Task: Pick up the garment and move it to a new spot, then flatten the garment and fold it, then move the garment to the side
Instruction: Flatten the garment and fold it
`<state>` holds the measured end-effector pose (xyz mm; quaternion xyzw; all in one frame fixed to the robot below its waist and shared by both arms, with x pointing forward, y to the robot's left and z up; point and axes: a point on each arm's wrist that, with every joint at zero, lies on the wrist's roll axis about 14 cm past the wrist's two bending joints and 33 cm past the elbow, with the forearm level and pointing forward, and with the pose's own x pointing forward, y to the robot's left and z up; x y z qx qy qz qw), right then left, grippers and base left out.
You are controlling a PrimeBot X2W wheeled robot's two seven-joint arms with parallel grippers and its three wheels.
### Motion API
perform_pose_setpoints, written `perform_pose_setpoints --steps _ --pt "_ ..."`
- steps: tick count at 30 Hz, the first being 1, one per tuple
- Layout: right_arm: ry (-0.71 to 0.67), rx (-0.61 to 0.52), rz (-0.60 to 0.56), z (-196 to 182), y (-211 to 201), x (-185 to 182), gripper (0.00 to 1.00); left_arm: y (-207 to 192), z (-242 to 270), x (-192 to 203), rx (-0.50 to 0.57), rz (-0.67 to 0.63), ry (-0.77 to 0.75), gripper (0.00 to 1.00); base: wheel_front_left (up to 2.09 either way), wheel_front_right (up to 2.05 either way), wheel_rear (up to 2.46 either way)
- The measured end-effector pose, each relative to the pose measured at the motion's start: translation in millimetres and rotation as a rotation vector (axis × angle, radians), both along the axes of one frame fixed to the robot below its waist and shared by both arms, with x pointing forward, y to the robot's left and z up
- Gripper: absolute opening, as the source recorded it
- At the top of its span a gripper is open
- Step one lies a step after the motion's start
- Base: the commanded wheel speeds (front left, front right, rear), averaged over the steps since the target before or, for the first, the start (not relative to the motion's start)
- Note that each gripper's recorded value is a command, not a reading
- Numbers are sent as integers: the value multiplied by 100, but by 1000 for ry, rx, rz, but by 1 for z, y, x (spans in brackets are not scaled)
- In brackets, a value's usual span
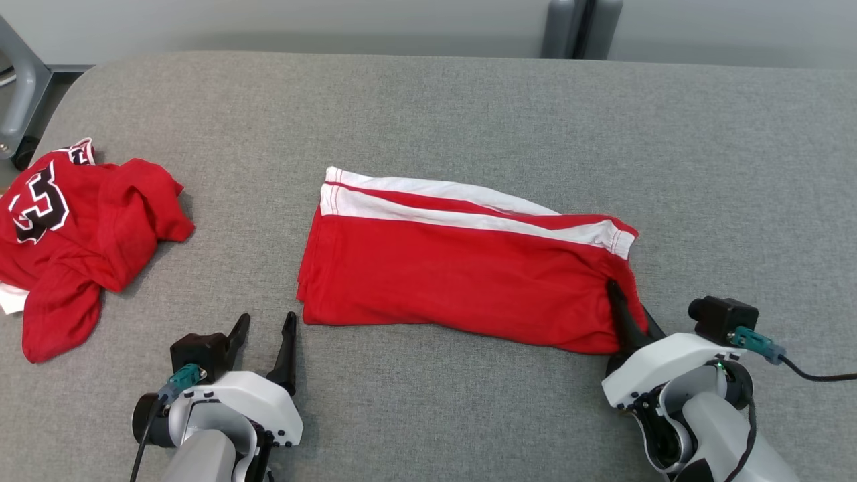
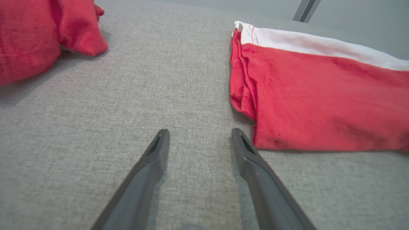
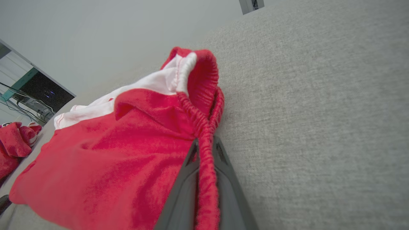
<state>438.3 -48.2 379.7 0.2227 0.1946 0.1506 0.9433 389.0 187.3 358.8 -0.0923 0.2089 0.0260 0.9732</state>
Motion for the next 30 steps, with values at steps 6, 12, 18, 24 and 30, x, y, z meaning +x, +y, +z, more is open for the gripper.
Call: perform_pose_setpoints --steps 6,12,18,24,30 --pt "-16 69 -125 16 -24 11 0 -4 3 -1 3 -11 -8 100 0 0 0" --pt "-89 31 -225 37 -76 22 0 -11 6 -2 0 -32 -17 100 0 0 0" --pt "-141 71 -174 64 -60 32 0 -16 6 -8 -4 -52 -16 100 0 0 0" --pt "-89 208 75 85 32 21 0 -17 4 -17 -30 -46 -4 100 0 0 0" --pt "-69 246 257 95 95 7 0 -8 5 -31 -34 -12 2 100 0 0 0"
